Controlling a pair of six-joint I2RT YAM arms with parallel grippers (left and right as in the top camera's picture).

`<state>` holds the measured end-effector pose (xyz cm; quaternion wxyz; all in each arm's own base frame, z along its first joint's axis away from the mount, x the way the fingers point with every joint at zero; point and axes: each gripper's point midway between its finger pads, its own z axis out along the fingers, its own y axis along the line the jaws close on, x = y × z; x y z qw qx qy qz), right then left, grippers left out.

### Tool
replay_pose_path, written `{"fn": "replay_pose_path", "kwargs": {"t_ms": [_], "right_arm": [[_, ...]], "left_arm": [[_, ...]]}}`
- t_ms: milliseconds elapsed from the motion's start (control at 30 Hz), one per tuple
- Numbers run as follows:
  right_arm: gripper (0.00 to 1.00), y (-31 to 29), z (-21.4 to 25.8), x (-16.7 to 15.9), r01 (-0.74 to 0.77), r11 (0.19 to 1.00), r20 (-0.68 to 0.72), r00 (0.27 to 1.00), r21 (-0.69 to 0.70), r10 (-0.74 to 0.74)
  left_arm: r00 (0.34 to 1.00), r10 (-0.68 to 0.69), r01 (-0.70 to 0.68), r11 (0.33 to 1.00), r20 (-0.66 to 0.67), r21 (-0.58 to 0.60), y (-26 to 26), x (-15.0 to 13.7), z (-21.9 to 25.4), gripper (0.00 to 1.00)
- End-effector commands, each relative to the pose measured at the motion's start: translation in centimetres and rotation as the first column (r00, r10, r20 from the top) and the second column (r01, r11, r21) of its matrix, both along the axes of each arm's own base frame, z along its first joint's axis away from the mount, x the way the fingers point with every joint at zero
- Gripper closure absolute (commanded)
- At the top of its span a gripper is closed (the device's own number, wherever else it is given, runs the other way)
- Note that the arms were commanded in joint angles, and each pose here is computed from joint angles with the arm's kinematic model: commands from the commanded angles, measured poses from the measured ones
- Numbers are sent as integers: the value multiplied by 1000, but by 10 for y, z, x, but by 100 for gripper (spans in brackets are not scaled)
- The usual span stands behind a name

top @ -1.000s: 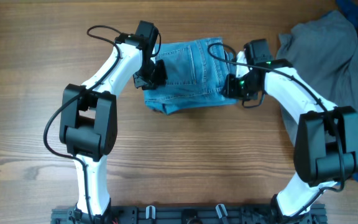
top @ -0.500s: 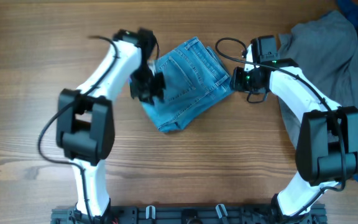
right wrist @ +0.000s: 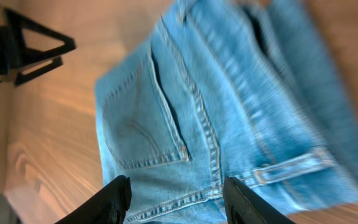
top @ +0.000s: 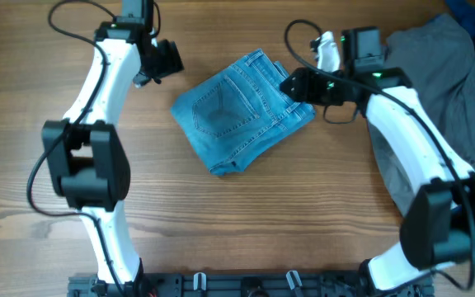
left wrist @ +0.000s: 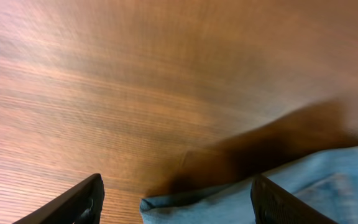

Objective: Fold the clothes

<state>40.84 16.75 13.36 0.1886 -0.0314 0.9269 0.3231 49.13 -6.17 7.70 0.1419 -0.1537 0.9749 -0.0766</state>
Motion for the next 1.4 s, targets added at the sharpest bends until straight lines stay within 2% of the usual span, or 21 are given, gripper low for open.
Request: {"fn": "replay_pose_path", "kwargs": {"t_ms": [0, 133, 233, 300, 367, 433, 533, 600, 667, 767, 800, 867, 933, 1033, 1133, 1267, 1367], "right_arm": [[47, 22, -49, -13, -33, 999, -167, 985, 27, 37], [46, 26, -90, -27, -60, 998, -277, 959, -10, 55], [44, -5, -123, -30, 21, 981, -340, 936, -191, -87], [41, -28, -131, -20, 65, 949, -292, 943, -310, -160], [35, -55, -133, 1, 138, 902, -190, 954, -409, -232], [34, -69, -129, 18, 188, 890, -127, 957, -416, -262], [34, -64, -117, 24, 148, 932, -133, 970, -331, -202], [34, -65, -106, 22, 134, 938, -136, 973, -320, -186], [33, -69, -89, 23, 142, 936, -112, 976, -323, -187], [31, -72, -48, 23, 162, 938, -34, 983, -306, -181], [30, -72, -35, 21, 168, 939, -10, 984, -300, -179], [29, -73, -15, 16, 175, 940, 14, 984, -293, -179], [28, -74, -8, 8, 176, 940, 7, 983, -293, -182], [28, -75, -13, -5, 159, 938, -49, 982, -309, -182], [28, -76, -17, -15, 148, 936, -92, 978, -320, -186], [28, -77, -19, -20, 142, 935, -117, 975, -325, -189], [28, -78, -21, -26, 134, 934, -140, 972, -332, -190]], "left_arm": [[987, -28, 24, 999, -155, -29, -8, -21, -47, 23], [951, -24, 20, 1000, -310, -17, -5, -52, -71, 28], [881, -48, 15, 997, -470, -73, -17, -92, -77, 41], [820, -77, 2, 991, -567, -131, -31, -119, -69, 45], [739, -107, 11, 989, -665, -147, -47, -151, -57, 38], [685, -167, 82, 985, -709, -152, -58, -172, -50, 35], [668, -196, 129, 981, -718, -148, -67, -181, -43, 38], [696, -196, 135, 981, -691, -142, -65, -176, -34, 38], [752, -180, 146, 984, -634, -107, -54, -161, -24, 36], [867, -197, 161, 980, -458, -117, -43, -119, -5, 29], [898, -233, 190, 971, -375, -147, -44, -103, 3, 24], [926, -331, 283, 926, -180, -251, -57, -70, 17, 3], [917, -398, 370, 869, -19, -329, -73, -46, 26, 0], [877, -464, 476, 806, 121, -353, -92, -24, 23, 0], [851, -502, 523, 778, 157, -349, -101, -14, 6, 0], [831, -515, 549, 703, 209, -451, -123, -8, -17, 0], [824, -531, 550, 666, 198, -503, -137, -11, -44, 0]]}}
